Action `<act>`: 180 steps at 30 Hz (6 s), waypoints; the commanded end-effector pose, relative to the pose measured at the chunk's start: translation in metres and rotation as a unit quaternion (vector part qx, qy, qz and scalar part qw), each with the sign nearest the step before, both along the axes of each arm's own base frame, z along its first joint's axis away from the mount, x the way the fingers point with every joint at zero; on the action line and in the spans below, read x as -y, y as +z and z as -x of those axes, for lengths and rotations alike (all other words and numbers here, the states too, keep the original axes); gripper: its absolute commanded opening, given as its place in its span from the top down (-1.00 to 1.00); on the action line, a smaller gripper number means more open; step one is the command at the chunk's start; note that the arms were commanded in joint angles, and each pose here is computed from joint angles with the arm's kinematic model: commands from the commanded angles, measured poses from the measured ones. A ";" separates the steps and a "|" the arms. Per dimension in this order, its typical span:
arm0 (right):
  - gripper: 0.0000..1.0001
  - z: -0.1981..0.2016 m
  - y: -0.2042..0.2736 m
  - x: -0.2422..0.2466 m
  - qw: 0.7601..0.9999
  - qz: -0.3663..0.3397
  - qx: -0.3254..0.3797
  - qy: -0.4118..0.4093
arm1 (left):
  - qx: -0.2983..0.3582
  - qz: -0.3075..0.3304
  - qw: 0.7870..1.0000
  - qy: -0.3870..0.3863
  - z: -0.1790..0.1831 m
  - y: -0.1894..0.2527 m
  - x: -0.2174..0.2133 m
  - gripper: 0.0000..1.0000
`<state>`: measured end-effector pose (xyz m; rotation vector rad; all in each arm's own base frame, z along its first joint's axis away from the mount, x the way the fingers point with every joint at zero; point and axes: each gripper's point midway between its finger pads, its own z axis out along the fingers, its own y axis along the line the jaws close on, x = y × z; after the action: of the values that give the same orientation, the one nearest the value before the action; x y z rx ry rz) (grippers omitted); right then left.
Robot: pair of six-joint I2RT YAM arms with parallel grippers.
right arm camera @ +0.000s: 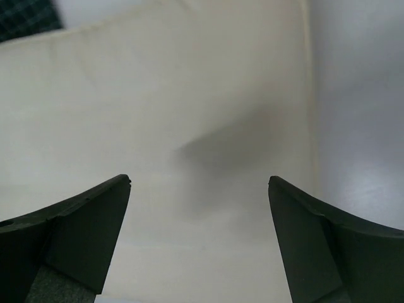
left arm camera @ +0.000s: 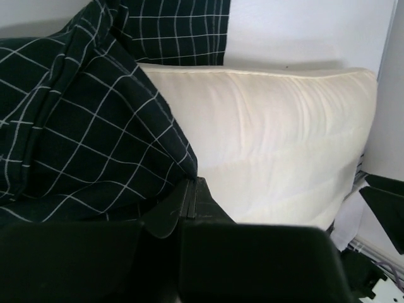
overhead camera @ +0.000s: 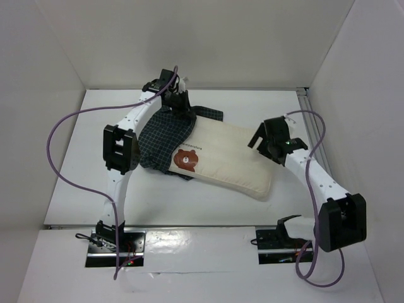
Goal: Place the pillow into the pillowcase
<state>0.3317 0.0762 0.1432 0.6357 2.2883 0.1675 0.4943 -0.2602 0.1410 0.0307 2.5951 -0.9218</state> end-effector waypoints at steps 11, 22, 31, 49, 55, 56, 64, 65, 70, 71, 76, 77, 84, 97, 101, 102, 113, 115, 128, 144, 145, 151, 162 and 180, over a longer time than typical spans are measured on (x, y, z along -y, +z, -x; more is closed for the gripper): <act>0.15 0.024 -0.070 -0.046 0.981 -0.150 -0.043 0.118 | -0.001 -0.060 0.998 -0.021 0.008 -0.022 -0.018 1.00; 1.00 0.063 0.040 -0.115 0.973 -0.112 0.044 0.195 | 0.027 0.004 0.989 -0.148 0.061 0.040 0.046 1.00; 1.00 0.090 -0.008 -0.097 0.989 -0.075 0.006 0.129 | 0.005 -0.011 0.991 -0.131 0.056 0.007 0.062 0.99; -1.00 0.027 0.096 -0.195 0.919 0.156 0.106 0.345 | 0.117 -0.027 0.969 0.217 0.055 0.155 -0.180 0.07; -1.00 0.044 0.041 -0.301 0.818 0.247 0.092 0.512 | -0.022 0.023 0.959 0.280 0.142 0.042 -0.205 -0.32; -1.00 0.045 0.033 -0.308 0.810 0.253 0.091 0.521 | -0.025 0.023 0.958 0.286 0.151 0.033 -0.208 -0.42; -0.90 0.046 -0.037 -0.344 0.773 0.241 0.067 0.584 | -0.066 0.043 0.949 0.305 0.203 -0.031 -0.194 -0.39; -0.75 0.046 -0.041 -0.347 0.776 0.237 0.065 0.580 | -0.074 0.045 0.947 0.310 0.205 -0.037 -0.193 -0.36; 0.43 0.028 -0.057 -0.339 0.792 0.229 0.042 0.564 | -0.094 0.047 0.948 0.301 0.222 -0.068 -0.177 -0.34; 0.71 0.028 -0.052 -0.339 0.793 0.227 0.047 0.563 | -0.086 0.051 0.951 0.294 0.220 -0.068 -0.171 -0.34; 1.00 0.017 -0.022 -0.335 0.801 0.206 0.079 0.557 | -0.100 0.063 0.956 0.268 0.221 -0.074 -0.148 -0.35; 1.00 0.011 -0.014 -0.331 0.807 0.190 0.082 0.553 | -0.093 0.046 0.959 0.262 0.217 -0.077 -0.147 -0.41; 1.00 0.014 0.021 -0.337 0.802 0.112 0.103 0.578 | -0.068 0.036 0.973 0.216 0.206 -0.087 -0.128 -0.67; 1.00 0.005 0.028 -0.331 0.810 0.111 0.098 0.568 | -0.024 -0.010 0.974 0.223 0.163 -0.108 -0.118 -0.08; 1.00 -0.005 0.037 -0.331 0.821 0.113 0.095 0.551 | -0.008 -0.007 0.978 0.210 0.157 -0.103 -0.106 1.00; 1.00 -0.011 0.034 -0.329 0.824 0.115 0.089 0.547 | -0.006 0.000 0.979 0.206 0.154 -0.097 -0.103 1.00; 1.00 -0.051 0.024 -0.356 0.835 0.099 0.065 0.538 | 0.080 0.144 0.986 0.022 0.209 0.012 -0.048 1.00; 1.00 -0.067 0.013 -0.356 0.841 0.089 0.064 0.531 | 0.082 0.150 0.985 0.016 0.224 0.011 -0.051 1.00; 1.00 -0.133 0.106 -0.327 0.916 0.014 0.163 0.368 | 0.118 0.182 0.975 -0.047 0.228 0.053 -0.035 1.00; 1.00 -0.068 0.013 -0.378 0.887 -0.082 0.091 0.445 | 0.080 0.165 0.980 -0.075 0.281 0.032 -0.054 1.00; 1.00 -0.065 0.026 -0.379 0.882 -0.090 0.103 0.450 | 0.074 0.151 0.984 -0.066 0.281 0.025 -0.057 0.98; -0.31 -0.040 0.065 -0.353 0.879 -0.089 0.112 0.455 | 0.098 0.080 0.992 -0.010 0.269 0.049 -0.082 -1.00; -0.82 -0.040 0.059 -0.153 0.966 -0.051 0.062 0.244 | 0.156 -0.024 0.980 0.124 0.170 0.103 -0.119 0.83; -1.00 0.011 -0.013 -0.085 0.962 -0.190 -0.046 0.188 | 0.171 -0.336 0.889 0.258 0.010 0.051 -0.126 -0.62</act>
<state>0.3256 0.1460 0.1164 0.4186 2.5137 0.6347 0.4783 -0.1497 0.1841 -0.2583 2.3290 0.0054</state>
